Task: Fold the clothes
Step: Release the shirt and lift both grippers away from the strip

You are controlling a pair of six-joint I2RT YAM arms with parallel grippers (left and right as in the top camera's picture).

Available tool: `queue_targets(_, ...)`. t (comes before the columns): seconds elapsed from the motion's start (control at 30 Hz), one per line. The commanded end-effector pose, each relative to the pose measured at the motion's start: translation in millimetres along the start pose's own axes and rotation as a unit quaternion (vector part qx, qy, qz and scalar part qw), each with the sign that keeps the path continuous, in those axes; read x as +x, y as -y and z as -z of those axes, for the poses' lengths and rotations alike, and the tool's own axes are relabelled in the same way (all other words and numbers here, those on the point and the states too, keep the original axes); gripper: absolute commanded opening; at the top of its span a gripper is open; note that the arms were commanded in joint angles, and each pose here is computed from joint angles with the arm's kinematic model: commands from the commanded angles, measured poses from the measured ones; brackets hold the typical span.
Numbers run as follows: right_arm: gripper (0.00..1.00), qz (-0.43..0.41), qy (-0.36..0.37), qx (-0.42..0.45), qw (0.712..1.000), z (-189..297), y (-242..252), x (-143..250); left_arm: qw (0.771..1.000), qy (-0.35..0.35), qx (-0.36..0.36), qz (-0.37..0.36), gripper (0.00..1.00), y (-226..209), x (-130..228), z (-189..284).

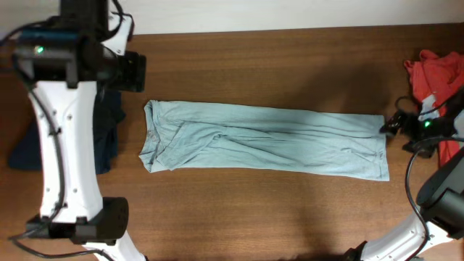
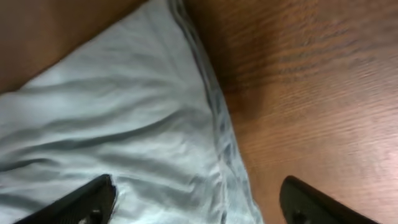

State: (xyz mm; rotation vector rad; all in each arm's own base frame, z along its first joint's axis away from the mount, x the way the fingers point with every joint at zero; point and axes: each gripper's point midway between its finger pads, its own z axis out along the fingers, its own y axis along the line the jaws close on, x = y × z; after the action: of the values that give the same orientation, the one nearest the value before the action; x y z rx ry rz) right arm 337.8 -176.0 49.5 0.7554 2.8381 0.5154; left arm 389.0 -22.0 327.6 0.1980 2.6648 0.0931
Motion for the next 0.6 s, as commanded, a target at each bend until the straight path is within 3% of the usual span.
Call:
queue_targets(0.0, 0.85, 0.008, 0.008, 0.015, 1.000, -9.8, 13.1, 3.4, 1.000, -0.024, -0.005, 0.008, 0.73, -2.7, 9.5, -11.0)
queue_targets(0.07, 0.82, 0.003, 0.006, 0.020, 1.000, -16.7, 21.0, 5.7, 0.999, -0.037, -0.004, 0.007, 0.73, -1.9, 13.8, -17.6)
queue_targets(0.23, 0.81, 0.036, -0.025, -0.059, 0.997, -43.6, 7.5, 15.7, 0.999, -0.037, -0.004, 0.007, 0.73, -1.6, 12.3, -23.6)
queue_targets(0.57, 0.79, 0.031, -0.095, -0.075, 0.992, -73.9, 16.2, 43.7, 0.999, -0.032, -0.004, 0.007, 0.73, -1.8, 9.9, -23.6)
